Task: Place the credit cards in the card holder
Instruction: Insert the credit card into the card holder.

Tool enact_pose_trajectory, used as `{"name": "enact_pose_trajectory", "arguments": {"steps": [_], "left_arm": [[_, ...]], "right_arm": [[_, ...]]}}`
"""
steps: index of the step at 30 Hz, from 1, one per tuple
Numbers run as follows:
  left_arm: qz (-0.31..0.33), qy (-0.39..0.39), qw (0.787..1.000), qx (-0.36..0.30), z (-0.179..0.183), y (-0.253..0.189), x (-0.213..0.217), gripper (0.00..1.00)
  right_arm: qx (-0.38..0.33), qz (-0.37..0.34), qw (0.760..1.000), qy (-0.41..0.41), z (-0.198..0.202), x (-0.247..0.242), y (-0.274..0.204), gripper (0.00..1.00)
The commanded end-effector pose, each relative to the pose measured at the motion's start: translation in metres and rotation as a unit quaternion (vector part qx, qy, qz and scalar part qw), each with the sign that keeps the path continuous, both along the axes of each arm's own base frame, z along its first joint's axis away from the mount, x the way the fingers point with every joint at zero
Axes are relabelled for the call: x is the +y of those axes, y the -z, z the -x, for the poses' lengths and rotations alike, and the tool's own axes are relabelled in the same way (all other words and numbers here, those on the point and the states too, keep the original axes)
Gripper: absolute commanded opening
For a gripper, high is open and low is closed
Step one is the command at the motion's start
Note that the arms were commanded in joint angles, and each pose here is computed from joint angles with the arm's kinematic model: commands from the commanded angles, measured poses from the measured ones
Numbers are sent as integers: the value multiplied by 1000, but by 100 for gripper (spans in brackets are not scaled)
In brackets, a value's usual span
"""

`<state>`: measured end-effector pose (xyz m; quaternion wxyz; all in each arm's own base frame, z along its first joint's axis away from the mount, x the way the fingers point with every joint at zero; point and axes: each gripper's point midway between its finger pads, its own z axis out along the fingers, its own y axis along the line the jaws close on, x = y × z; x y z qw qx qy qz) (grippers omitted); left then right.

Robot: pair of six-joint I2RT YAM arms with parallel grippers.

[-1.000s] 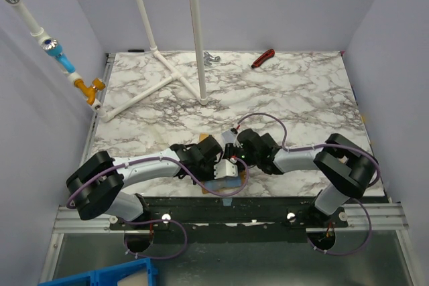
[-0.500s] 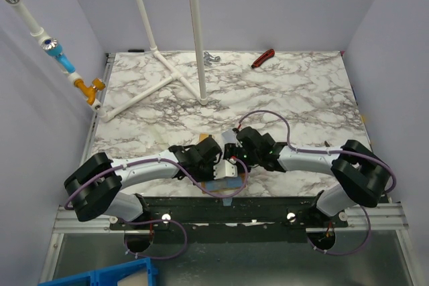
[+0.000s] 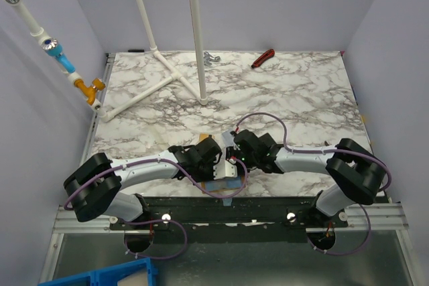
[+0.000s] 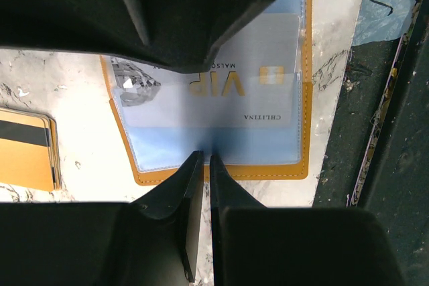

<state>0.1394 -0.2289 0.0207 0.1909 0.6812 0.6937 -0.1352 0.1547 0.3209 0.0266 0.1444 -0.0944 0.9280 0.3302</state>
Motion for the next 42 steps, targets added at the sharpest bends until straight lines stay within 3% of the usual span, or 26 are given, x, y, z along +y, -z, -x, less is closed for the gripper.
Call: {"name": "enact_pose_trajectory", "arguments": {"steps": [1,7,15,19,22,26,42], "left_arm": [[-43,3,999,20,13,18,22,10],[-23,9,1000,5,7,5,12,11],[6,11,1000,-8,6,-5,12,11],[12,13,1000,-15,6,-5,13,12],[8,13,1000,-20,4,-3,14,12],[6,12,1000,-21,2,-1,12,12],[3,10,1000,-27,1,7,14,12]], "right_arm": [[9,26,999,-21,10,0,13,31],[2,24,998,-51,17,15,12,35],[-4,34,999,2,12,-13,6,36],[2,17,1000,-1,15,-13,3,29],[8,12,1000,-6,16,-9,4,13],[14,14,1000,-12,17,-6,6,1],[19,-18,998,-48,12,23,-1,1]]}}
